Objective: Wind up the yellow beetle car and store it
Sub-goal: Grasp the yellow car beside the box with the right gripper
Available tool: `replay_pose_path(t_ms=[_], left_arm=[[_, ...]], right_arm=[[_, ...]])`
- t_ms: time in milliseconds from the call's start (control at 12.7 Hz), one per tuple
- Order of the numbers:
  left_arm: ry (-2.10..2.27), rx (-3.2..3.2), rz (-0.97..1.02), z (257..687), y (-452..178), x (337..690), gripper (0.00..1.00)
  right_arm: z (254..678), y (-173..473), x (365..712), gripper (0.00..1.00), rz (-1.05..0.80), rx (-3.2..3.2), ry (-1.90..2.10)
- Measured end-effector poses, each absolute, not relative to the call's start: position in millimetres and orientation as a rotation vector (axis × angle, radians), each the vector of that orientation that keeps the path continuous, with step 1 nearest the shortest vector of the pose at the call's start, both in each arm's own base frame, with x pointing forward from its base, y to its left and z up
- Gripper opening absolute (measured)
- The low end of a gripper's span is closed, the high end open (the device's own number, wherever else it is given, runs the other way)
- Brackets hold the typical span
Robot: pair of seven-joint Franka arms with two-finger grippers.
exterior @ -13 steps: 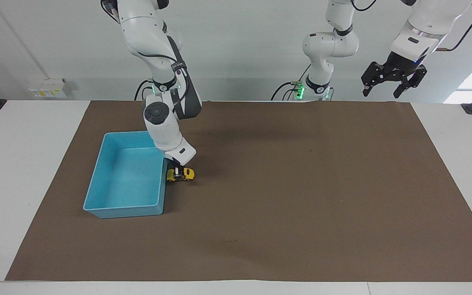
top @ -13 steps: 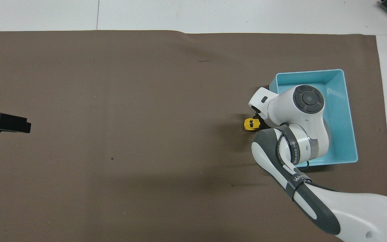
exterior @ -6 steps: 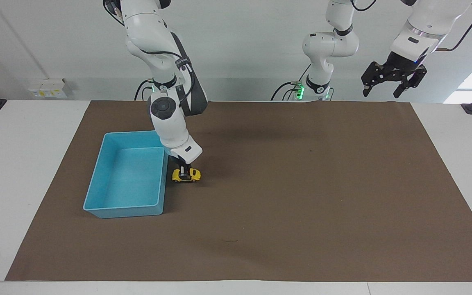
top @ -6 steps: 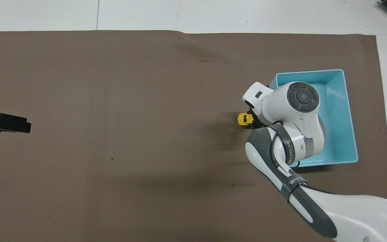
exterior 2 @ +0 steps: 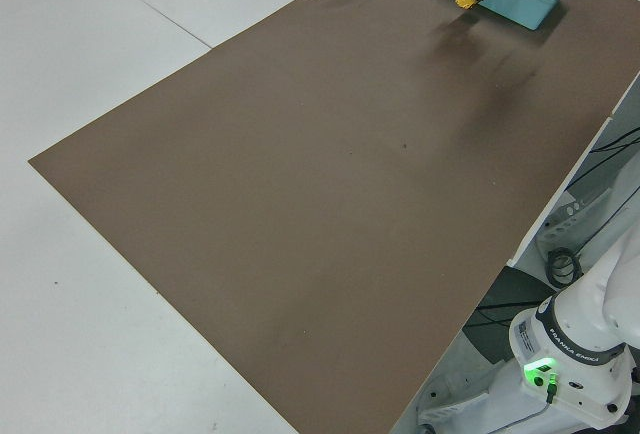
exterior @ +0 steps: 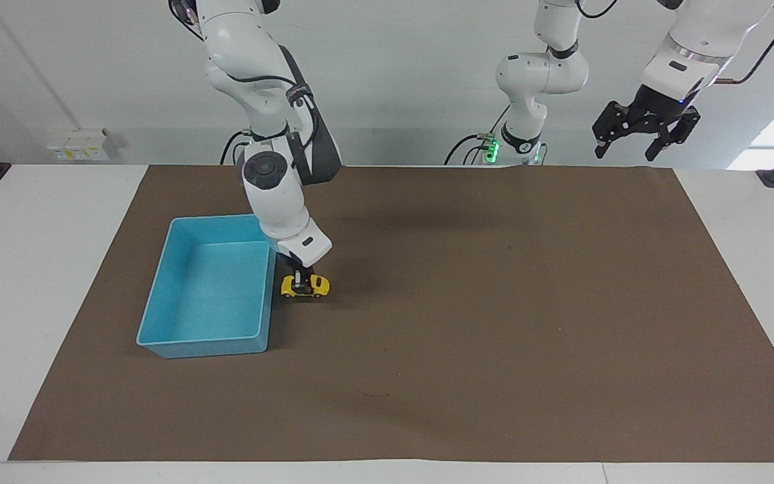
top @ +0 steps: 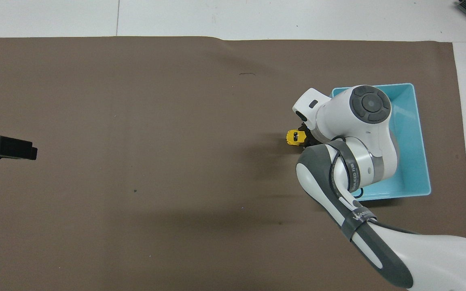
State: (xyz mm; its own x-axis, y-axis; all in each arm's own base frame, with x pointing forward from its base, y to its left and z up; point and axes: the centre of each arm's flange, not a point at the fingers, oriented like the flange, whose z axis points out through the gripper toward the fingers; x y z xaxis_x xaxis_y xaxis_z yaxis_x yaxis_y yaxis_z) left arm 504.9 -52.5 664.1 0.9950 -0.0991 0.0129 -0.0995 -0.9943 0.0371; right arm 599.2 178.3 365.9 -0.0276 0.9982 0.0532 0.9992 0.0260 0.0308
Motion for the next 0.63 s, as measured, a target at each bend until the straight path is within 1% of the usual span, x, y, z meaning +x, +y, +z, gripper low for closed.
replay_pose_path(t_ms=[236,628], left_arm=[[-0.154,3.100,0.017,664.1,-52.5,504.9,1.00],[-0.154,3.100,0.017,664.1,-52.5,504.9,1.00]], right_arm=[[388.0,185.4,599.4,0.44,-0.084,-2.189,-2.221],[422.8,178.7,594.1,0.44,-0.052,-2.197,-2.206]])
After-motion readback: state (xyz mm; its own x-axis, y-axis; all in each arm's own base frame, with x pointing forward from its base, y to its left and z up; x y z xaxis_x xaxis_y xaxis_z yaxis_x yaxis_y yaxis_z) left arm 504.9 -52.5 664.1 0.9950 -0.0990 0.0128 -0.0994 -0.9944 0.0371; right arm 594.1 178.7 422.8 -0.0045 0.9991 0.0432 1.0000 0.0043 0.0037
